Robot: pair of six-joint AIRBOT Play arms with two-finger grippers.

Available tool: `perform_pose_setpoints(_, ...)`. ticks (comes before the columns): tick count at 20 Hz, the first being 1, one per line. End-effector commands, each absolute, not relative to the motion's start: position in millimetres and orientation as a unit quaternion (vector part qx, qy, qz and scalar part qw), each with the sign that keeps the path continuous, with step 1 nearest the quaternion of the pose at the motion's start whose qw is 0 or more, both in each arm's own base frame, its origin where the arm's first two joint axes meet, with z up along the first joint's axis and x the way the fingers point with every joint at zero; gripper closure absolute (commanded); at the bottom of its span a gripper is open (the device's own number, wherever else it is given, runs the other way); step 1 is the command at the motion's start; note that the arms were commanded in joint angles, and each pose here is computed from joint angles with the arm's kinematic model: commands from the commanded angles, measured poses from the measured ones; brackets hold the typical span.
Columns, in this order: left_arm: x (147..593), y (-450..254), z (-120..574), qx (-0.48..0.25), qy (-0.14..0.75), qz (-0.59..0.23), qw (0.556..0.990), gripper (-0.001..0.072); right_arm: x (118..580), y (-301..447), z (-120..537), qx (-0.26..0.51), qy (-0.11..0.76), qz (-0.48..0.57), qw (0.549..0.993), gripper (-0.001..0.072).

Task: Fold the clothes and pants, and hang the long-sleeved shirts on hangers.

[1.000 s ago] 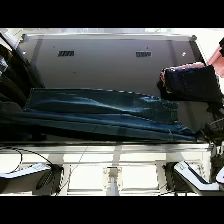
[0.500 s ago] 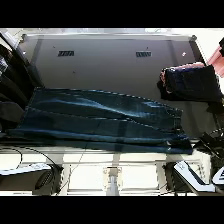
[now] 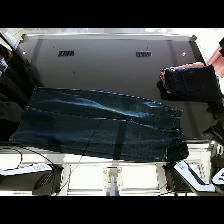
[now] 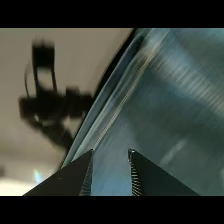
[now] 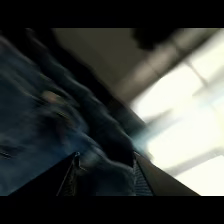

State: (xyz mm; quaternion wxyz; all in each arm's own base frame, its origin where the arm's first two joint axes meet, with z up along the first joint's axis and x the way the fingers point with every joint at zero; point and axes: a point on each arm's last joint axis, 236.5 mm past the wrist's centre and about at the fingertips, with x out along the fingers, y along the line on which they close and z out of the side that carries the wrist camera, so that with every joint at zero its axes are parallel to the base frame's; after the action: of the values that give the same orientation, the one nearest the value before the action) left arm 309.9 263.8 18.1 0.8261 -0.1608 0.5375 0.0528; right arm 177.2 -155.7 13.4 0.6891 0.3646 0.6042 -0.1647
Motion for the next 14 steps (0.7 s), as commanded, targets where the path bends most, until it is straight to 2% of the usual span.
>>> perform_pose_setpoints(1, 384.1, 239.2, 42.0, -0.128, 0.476, 0.039, 0.869, 0.0399, 224.4, -149.5, 31.3, 0.372, 0.546, -0.117, 0.742, 0.0326)
perform_pose_setpoints(3, 423.5, 217.4, 29.5, -0.13, 0.462, 0.037, 0.876, 0.0285, 235.8, -141.7, 27.1, 0.357, 0.554, -0.101, 0.746, 0.0326)
perform_pose_setpoints(8, 492.8, 161.3, -26.9, -0.152, 0.481, 0.005, 0.863, 0.0284, 276.9, -121.2, 12.5, 0.325, 0.559, -0.077, 0.759, 0.0325)
perform_pose_setpoints(10, 508.4, 163.6, -40.6, -0.174, 0.485, 0.013, 0.857, 0.0276, 285.1, -113.4, 1.8, 0.316, 0.572, -0.07, 0.754, 0.0325)
perform_pose_setpoints(12, 518.0, 173.0, -42.8, -0.166, 0.482, 0.018, 0.86, 0.0245, 289.7, -108.9, -11.2, 0.309, 0.588, -0.067, 0.745, 0.0322)
perform_pose_setpoints(13, 519.4, 181.1, -41.8, -0.151, 0.482, 0.025, 0.863, 0.0214, 291.2, -105.8, -17.5, 0.309, 0.595, -0.063, 0.739, 0.0265)
perform_pose_setpoints(14, 519.7, 193.6, -39.2, -0.136, 0.481, 0.043, 0.865, 0.0214, 292.2, -102.2, -23.1, 0.31, 0.603, -0.059, 0.733, 0.0199)
